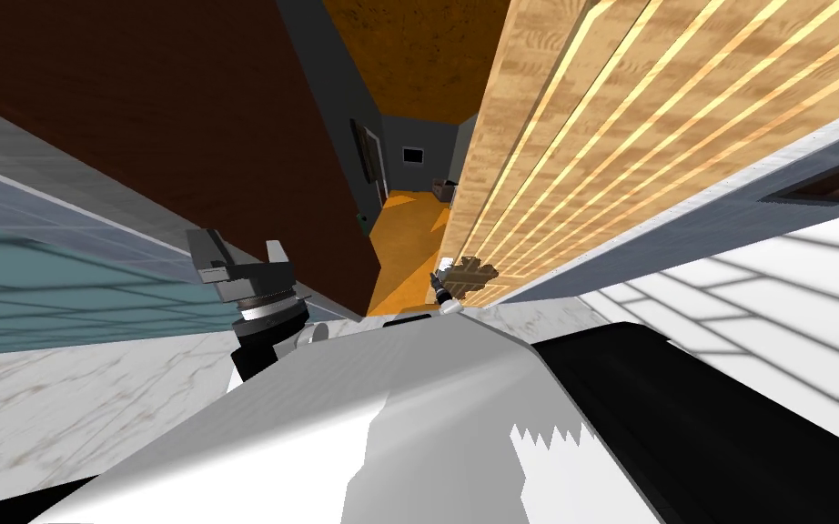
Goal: Push the door open
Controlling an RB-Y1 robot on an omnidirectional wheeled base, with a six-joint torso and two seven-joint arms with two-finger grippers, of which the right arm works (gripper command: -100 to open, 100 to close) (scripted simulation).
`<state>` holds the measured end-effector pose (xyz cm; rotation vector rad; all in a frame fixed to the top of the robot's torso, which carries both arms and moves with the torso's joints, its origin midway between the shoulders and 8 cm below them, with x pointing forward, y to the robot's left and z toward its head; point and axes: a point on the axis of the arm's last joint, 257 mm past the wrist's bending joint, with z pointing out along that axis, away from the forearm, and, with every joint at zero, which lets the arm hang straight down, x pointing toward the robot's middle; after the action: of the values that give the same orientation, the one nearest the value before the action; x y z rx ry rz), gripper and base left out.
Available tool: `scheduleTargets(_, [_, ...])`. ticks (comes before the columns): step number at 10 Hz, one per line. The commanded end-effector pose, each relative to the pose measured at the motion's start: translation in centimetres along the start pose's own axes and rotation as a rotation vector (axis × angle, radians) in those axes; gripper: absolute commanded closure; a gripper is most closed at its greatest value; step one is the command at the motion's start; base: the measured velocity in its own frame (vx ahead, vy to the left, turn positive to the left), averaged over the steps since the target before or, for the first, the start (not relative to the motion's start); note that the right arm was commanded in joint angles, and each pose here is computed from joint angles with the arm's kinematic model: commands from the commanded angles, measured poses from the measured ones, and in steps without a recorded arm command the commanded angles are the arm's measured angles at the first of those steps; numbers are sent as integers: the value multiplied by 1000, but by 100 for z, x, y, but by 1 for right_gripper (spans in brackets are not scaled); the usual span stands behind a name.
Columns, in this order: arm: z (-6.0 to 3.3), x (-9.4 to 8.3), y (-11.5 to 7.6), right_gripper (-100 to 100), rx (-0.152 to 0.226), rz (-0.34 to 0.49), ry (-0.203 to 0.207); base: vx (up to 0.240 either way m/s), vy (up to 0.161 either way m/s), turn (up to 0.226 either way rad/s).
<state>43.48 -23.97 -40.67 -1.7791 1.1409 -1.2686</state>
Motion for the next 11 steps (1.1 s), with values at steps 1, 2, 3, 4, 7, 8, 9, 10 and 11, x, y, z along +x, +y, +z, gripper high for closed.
scheduleTargets(1, [21, 45, 77, -100, -28, -106, -3, -85, 3, 80])
scheduleTargets(2, [40, 75, 128, -100, -47, -171, -3, -94, 5, 90])
scheduleTargets(3, [59, 112, 180, -100, -66, -237, -4, -96, 6, 100])
scheduleTargets(4, [59, 110, 181, -100, -67, -250, -5, -62, -7, 29])
scheduleTargets(7, [97, 200, 284, -100, -107, -401, -5, -62, 1, 70])
scheduleTargets(8, [115, 256, 335, -100, -128, -479, -5, -58, -6, 64])
scheduleTargets(9, [132, 317, 383, -100, -150, -547, -3, -85, 7, 106])
scheduleTargets(10, [133, 318, 383, -100, -150, -563, -4, -64, 3, 36])
scheduleTargets(11, [149, 387, 430, -100, -172, -640, -2, -57, 1, 76])
